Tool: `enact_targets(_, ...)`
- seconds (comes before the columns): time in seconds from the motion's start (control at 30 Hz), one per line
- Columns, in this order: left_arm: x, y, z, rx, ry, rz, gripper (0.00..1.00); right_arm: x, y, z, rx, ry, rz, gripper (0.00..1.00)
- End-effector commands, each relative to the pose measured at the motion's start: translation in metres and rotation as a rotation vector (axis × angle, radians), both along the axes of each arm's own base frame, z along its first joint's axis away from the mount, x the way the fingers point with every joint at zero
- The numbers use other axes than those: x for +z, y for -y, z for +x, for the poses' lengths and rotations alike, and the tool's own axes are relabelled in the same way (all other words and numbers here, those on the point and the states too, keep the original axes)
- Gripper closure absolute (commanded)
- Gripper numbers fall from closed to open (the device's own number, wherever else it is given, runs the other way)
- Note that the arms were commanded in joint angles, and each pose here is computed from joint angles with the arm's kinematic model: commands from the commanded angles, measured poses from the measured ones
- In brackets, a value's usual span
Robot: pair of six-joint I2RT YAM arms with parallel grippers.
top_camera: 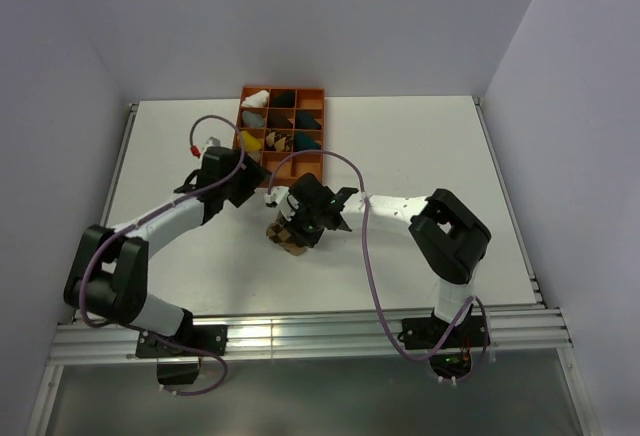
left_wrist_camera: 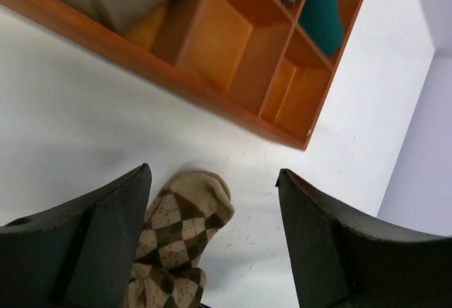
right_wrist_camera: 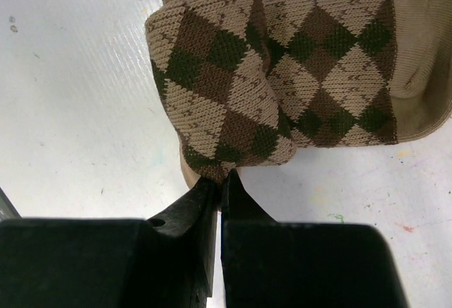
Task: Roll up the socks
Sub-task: Roll the sock at the center of the board.
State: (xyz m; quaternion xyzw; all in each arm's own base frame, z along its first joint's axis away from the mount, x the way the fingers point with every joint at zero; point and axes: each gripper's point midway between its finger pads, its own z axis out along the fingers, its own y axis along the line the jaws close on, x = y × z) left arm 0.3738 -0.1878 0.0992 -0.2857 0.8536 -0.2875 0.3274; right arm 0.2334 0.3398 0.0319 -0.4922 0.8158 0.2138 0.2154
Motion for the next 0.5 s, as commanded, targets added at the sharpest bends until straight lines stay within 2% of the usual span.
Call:
enact_targets(0.0,0.012,-0.034,-0.009,0.153,0.000,0.006,0.23,-0.008,0.003,-0.001,-0.014,-0.005,-0.028,1.00)
enact_targets(0.23,-0.008,-0.036,-0.074,0.144,-0.084,-0.120,0.27,-0.006,-0.002,-0.001,-0.024,-0.037,-0.030,1.00)
enact_targets(0.37,0.000,-0.027,-0.095,0.101,-0.031,-0.204,0.27,-0.006,-0.006,-0.005,-0.034,-0.081,-0.028,1.00)
enact_targets(0.47,-0.006,-0.023,-0.107,0.083,-0.028,-0.190,0.27,-0.005,-0.011,-0.008,-0.037,-0.116,-0.015,1.00)
